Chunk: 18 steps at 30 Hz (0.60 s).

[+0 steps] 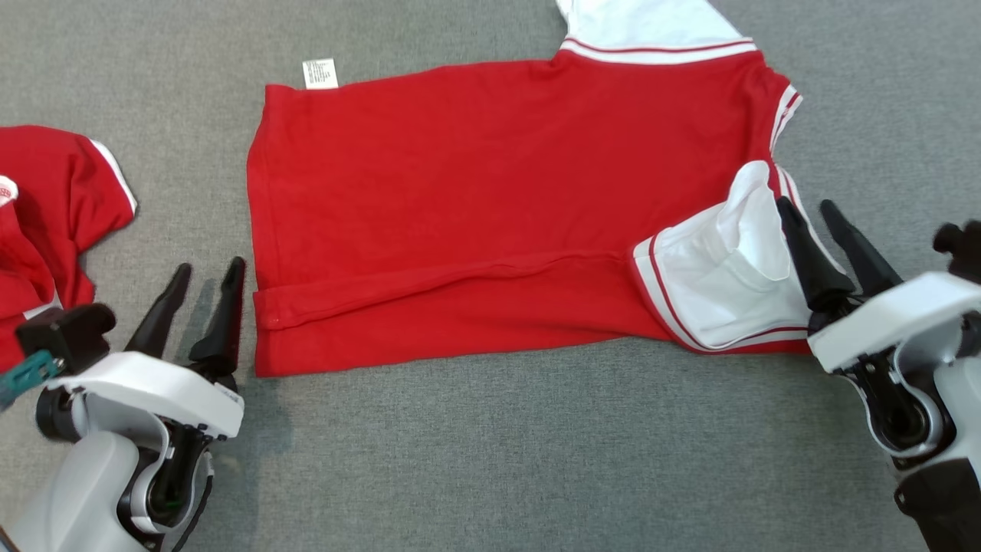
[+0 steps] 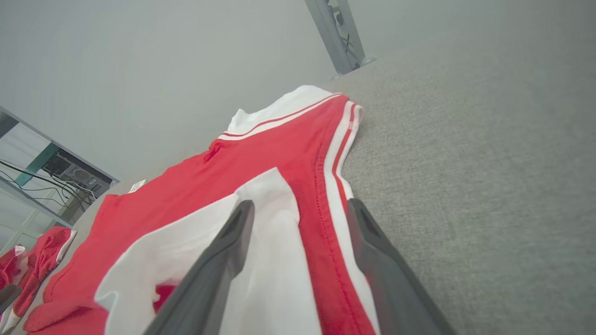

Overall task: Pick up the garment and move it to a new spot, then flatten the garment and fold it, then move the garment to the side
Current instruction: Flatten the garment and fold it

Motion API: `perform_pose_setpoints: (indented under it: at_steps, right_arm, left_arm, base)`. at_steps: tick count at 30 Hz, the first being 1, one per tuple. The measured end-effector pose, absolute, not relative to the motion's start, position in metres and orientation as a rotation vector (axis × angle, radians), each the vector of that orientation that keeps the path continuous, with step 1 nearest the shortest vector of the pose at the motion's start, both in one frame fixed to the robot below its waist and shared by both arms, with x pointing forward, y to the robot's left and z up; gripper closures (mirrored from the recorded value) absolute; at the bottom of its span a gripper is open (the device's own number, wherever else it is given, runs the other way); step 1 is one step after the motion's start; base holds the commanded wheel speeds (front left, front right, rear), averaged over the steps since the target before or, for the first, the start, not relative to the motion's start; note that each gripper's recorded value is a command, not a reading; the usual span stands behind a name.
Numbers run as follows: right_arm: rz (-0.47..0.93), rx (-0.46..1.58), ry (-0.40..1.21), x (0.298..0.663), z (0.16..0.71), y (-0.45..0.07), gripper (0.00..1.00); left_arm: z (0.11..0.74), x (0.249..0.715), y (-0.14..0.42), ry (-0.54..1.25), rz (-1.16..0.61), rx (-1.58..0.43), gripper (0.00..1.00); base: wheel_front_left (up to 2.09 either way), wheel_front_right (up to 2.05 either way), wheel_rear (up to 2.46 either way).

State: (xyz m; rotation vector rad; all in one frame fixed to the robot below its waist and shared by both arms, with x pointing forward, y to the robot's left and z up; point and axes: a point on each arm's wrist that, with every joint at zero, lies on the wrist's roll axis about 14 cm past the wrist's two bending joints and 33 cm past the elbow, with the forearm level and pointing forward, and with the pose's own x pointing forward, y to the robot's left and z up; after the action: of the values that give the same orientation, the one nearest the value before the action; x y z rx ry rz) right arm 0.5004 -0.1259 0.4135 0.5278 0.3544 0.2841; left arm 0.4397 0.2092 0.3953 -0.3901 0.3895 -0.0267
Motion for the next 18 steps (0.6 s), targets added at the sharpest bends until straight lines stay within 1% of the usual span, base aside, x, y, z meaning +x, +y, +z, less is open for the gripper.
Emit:
perform_pose_setpoints:
  at_steps: [6,10,14,16,18]
  right_arm:
    - [0.238,0.399,0.079,0.492,0.461,-0.156,0.0]
    - [0.238,0.287,-0.04,0.485,0.491,-0.159,0.0]
    - [0.23,0.215,-0.095,0.47,0.505,-0.156,0.0]
    - [0.217,0.195,-0.102,0.462,0.507,-0.157,0.0]
    - [0.206,0.185,-0.089,0.453,0.503,-0.158,0.0]
  left_arm:
    - [0.426,0.44,0.229,0.237,0.081,-0.352,0.0]
    - [0.474,0.448,0.245,0.054,0.127,-0.258,0.0]
    - [0.49,0.435,0.239,-0.015,0.106,-0.179,0.0]
    - [0.499,0.431,0.237,-0.047,0.093,-0.142,0.0]
    - [0.497,0.422,0.233,-0.042,0.083,-0.122,0.0]
  base:
    - [0.0,0.0,0.0]
    - [0.0,0.0,0.0]
    - [0.0,0.0,0.0]
    - [0.0,0.0,0.0]
    - [0.0,0.0,0.0]
